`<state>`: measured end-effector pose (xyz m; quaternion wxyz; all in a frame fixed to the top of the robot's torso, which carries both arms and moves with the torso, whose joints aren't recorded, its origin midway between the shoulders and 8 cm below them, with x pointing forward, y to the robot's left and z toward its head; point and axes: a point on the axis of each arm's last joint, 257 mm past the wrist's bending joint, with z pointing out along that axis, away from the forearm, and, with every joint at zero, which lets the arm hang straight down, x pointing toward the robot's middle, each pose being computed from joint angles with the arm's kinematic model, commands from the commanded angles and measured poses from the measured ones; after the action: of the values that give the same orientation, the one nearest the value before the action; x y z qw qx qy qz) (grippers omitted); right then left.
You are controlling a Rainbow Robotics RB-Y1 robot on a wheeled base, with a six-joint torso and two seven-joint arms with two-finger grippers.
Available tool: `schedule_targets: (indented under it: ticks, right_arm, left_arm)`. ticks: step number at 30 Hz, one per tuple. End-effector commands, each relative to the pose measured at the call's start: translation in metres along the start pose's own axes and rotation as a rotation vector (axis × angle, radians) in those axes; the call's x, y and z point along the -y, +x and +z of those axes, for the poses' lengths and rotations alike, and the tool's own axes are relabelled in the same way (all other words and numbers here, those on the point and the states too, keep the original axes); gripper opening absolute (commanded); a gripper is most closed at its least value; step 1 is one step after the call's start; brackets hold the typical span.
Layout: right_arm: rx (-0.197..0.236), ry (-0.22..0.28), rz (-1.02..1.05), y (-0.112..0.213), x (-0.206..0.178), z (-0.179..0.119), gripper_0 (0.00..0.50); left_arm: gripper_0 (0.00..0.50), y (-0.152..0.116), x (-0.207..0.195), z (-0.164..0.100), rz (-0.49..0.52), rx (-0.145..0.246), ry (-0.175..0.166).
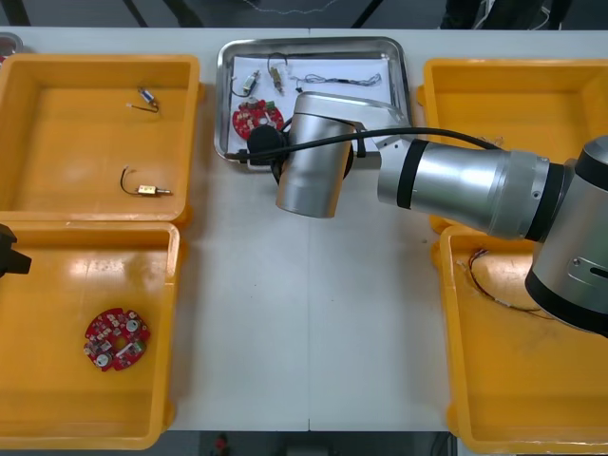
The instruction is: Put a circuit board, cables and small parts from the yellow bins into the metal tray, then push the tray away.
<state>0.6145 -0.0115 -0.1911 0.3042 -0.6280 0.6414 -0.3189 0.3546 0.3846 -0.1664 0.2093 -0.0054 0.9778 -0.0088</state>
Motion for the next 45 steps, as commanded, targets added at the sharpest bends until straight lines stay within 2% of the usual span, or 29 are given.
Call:
schedule_targets:
  ticks: [1, 17, 18, 19, 20, 21, 22, 23, 26, 29, 32, 37, 45]
  right_arm:
    - [0.069, 0.045, 0.027, -0.036, 0.04, -0.02, 0.0]
    - [0.087, 0.033, 0.035, -0.04, 0.039, -0.018, 0.0]
    - [0.088, 0.035, 0.033, -0.04, 0.039, -0.018, 0.049]
    - [0.085, 0.037, 0.029, -0.04, 0.04, -0.018, 0.179]
    - [0.085, 0.039, 0.026, -0.04, 0.04, -0.018, 0.266]
    - [0.084, 0.039, 0.023, -0.039, 0.04, -0.018, 0.303]
    - [0.084, 0.04, 0.023, -0.04, 0.04, -0.018, 0.303]
    - [0.084, 0.04, 0.023, -0.04, 0.04, -0.018, 0.377]
    - [0.097, 0.042, 0.029, -0.043, 0.043, -0.021, 0.437]
    - [0.113, 0.02, 0.063, -0.048, 0.042, -0.026, 0.464]
    - [0.123, -0.034, 0.124, -0.052, 0.037, -0.037, 0.5]
    - [0.134, -0.085, 0.171, -0.056, 0.022, -0.06, 0.5]
    - [0.113, -0.166, 0.254, -0.037, -0.002, -0.102, 0.5]
  left_arm:
    - [0.5, -0.001, -0.016, -0.013, 0.063, 0.015, -0.058]
    - [0.5, -0.001, -0.016, -0.013, 0.063, 0.015, -0.058]
    - [0.5, -0.001, -0.016, -0.013, 0.063, 0.015, -0.058]
    - [0.5, -0.001, -0.016, -0.013, 0.063, 0.015, -0.058]
    - [0.5, -0.001, -0.016, -0.013, 0.063, 0.015, -0.058]
    - [0.5, -0.001, -0.016, -0.013, 0.063, 0.015, -0.058]
    - [0.5, -0.001, -0.016, -0.013, 0.063, 0.015, -0.058]
    - [0.5, -0.001, -0.016, -0.013, 0.063, 0.015, -0.058]
    - [0.5, -0.001, -0.016, -0.013, 0.063, 0.015, -0.058]
    - [0.5, -0.001, -0.016, -0.013, 0.063, 0.015, -0.058]
    - [0.5, -0.001, -0.016, -0.013, 0.063, 0.015, -0.058]
    - [0.5, -0.001, -0.016, -0.013, 0.063, 0.015, -0.058]
    - [0.5, -0.001, -0.016, -0.013, 0.063, 0.015, -0.058]
